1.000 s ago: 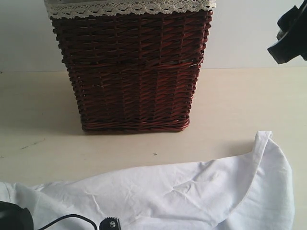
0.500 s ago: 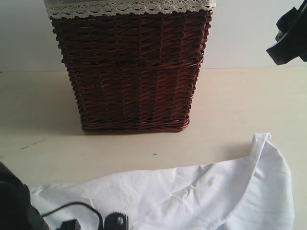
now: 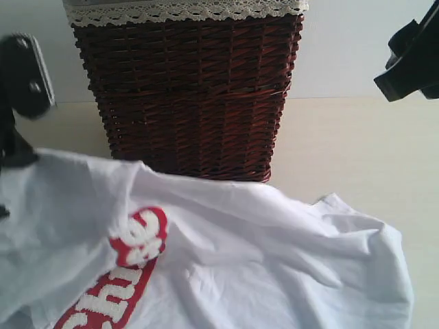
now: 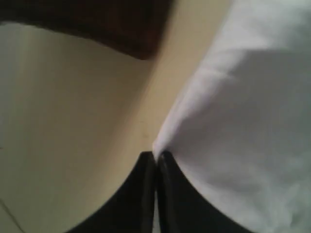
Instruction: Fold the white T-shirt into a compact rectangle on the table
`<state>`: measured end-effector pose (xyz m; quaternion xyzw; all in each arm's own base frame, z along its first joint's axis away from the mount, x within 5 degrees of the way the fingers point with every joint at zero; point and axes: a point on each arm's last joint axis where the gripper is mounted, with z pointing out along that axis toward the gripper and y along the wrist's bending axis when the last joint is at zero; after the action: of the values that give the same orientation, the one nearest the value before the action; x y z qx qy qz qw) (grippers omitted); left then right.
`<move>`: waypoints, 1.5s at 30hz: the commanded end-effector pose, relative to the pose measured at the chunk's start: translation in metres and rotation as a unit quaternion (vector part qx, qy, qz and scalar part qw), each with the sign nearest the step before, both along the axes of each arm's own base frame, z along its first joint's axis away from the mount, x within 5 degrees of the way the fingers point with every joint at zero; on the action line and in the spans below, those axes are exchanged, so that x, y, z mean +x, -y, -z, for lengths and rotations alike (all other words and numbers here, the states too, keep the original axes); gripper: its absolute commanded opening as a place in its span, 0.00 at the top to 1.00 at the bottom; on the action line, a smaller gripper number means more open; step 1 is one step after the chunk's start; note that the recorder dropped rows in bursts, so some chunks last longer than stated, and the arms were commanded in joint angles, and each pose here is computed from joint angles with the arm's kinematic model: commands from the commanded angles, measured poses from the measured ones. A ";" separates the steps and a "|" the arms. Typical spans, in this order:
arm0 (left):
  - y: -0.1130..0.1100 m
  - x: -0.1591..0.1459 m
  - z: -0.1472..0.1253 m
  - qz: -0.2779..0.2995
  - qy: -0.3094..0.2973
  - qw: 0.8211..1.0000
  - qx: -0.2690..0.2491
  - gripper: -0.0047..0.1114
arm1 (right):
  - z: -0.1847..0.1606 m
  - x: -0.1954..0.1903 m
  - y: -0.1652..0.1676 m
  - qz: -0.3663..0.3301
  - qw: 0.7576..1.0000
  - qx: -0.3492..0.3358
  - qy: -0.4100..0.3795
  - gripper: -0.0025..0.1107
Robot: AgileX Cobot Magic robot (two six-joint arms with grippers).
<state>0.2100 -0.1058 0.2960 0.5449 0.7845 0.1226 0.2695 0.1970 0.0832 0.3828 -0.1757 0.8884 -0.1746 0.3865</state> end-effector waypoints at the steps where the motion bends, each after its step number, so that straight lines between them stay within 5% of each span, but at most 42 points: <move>1: -0.030 0.056 -0.010 -0.065 0.152 0.982 -0.090 0.96 | 0.000 -0.001 -0.001 -0.005 1.000 0.013 -0.007 0.38; 4: -0.037 0.086 0.008 -0.095 0.168 0.973 -0.123 0.88 | 0.002 -0.002 -0.003 -0.017 0.999 0.017 -0.022 0.38; 9: -0.042 0.099 0.025 -0.130 0.138 0.974 -0.128 0.35 | 0.005 -0.004 -0.005 -0.046 0.998 0.003 -0.041 0.38; 11: -0.046 0.099 0.024 -0.153 0.140 0.967 -0.146 0.31 | 0.007 -0.003 -0.008 -0.062 0.997 -0.001 -0.047 0.40; 19: -0.059 0.065 0.010 -0.251 0.085 0.946 -0.188 0.72 | 0.058 0.023 -0.034 -0.101 0.989 -0.023 -0.101 0.72; 24: -0.040 0.038 0.033 -0.198 -0.006 0.966 -0.169 0.90 | 0.114 0.038 -0.047 -0.123 0.980 -0.059 -0.148 0.96; 31: -0.018 0.008 0.079 -0.121 -0.102 0.979 -0.132 0.92 | 0.186 0.070 -0.044 -0.061 0.979 -0.033 -0.194 0.98; 45: -0.010 0.021 0.128 -0.136 -0.170 0.970 -0.107 0.92 | 0.275 0.100 -0.043 -0.036 0.971 -0.056 -0.231 0.98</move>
<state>0.2291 -0.0934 0.1764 0.4140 0.8926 -0.0167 0.1776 0.2923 0.1301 0.1209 -0.2814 0.9323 -0.1539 0.1671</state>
